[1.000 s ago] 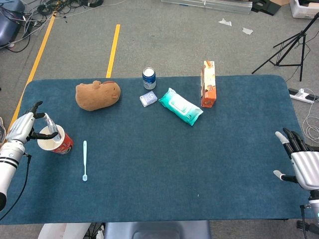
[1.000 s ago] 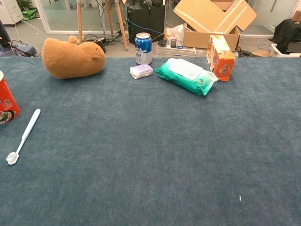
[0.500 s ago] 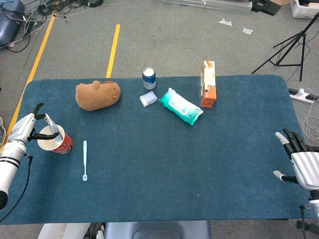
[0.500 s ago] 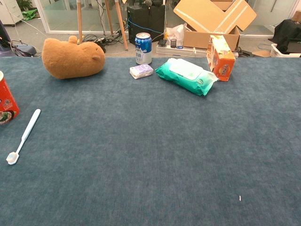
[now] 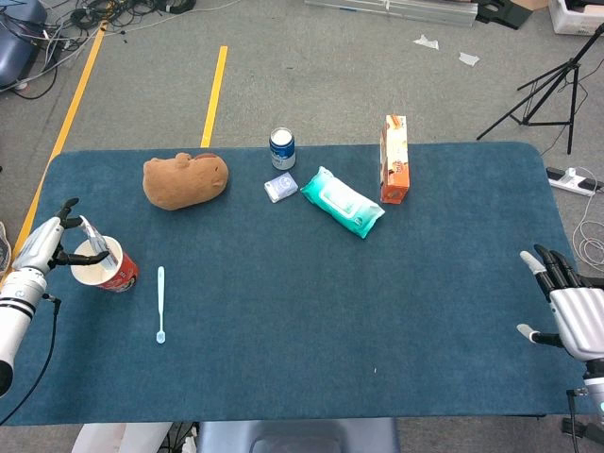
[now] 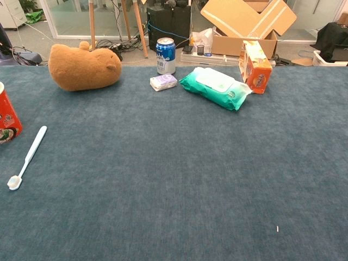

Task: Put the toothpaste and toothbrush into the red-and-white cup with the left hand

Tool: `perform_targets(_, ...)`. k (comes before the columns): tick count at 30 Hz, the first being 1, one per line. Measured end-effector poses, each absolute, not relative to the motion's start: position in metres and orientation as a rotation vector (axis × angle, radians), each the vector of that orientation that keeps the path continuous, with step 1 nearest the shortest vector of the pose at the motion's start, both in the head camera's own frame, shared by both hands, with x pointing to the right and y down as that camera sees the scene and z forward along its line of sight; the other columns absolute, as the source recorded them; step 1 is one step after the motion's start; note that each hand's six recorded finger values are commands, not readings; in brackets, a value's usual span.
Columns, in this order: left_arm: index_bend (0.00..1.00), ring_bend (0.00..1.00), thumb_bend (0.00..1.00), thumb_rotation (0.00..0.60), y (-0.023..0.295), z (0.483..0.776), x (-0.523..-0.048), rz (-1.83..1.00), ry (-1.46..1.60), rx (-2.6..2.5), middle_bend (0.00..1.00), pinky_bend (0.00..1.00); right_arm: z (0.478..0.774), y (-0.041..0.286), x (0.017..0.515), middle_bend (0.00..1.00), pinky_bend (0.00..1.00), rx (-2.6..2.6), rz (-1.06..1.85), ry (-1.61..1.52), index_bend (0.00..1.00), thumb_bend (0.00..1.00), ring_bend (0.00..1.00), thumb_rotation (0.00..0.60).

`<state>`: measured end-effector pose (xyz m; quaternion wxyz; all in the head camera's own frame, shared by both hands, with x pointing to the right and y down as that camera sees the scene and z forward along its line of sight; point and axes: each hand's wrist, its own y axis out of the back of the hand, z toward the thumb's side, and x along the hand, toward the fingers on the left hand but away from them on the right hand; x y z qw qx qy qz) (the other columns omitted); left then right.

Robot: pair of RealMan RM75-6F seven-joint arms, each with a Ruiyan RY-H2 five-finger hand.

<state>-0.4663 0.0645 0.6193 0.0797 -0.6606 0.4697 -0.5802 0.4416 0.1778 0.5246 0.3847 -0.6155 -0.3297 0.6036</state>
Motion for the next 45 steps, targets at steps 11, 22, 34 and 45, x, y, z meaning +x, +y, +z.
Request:
perform_targets(11,0.69,0.00,0.42,0.600,0.063,0.614,-0.481,-1.747,1.411,-1.930,0.00,0.00,0.527,0.179,0.442,0.00,0.32,-1.571,1.543,-0.836,0.00,0.00,0.00,0.600)
perform_targets(22,0.69,0.00,0.42,0.600,0.069,0.619,-0.493,-1.798,1.351,-1.912,0.00,0.00,0.525,0.179,0.441,0.00,0.32,-1.565,1.540,-0.835,0.00,0.00,0.00,0.600)
perform_targets(34,0.69,0.00,0.42,0.600,0.073,0.625,-0.498,-1.816,1.288,-1.916,0.00,0.00,0.526,0.181,0.443,0.00,0.32,-1.566,1.549,-0.834,0.00,0.00,0.00,0.600)
perform_targets(45,0.69,0.00,0.42,0.600,0.076,0.630,-0.501,-1.845,1.252,-1.906,0.00,0.00,0.527,0.182,0.445,0.00,0.32,-1.566,1.554,-0.835,0.00,0.00,0.00,0.600)
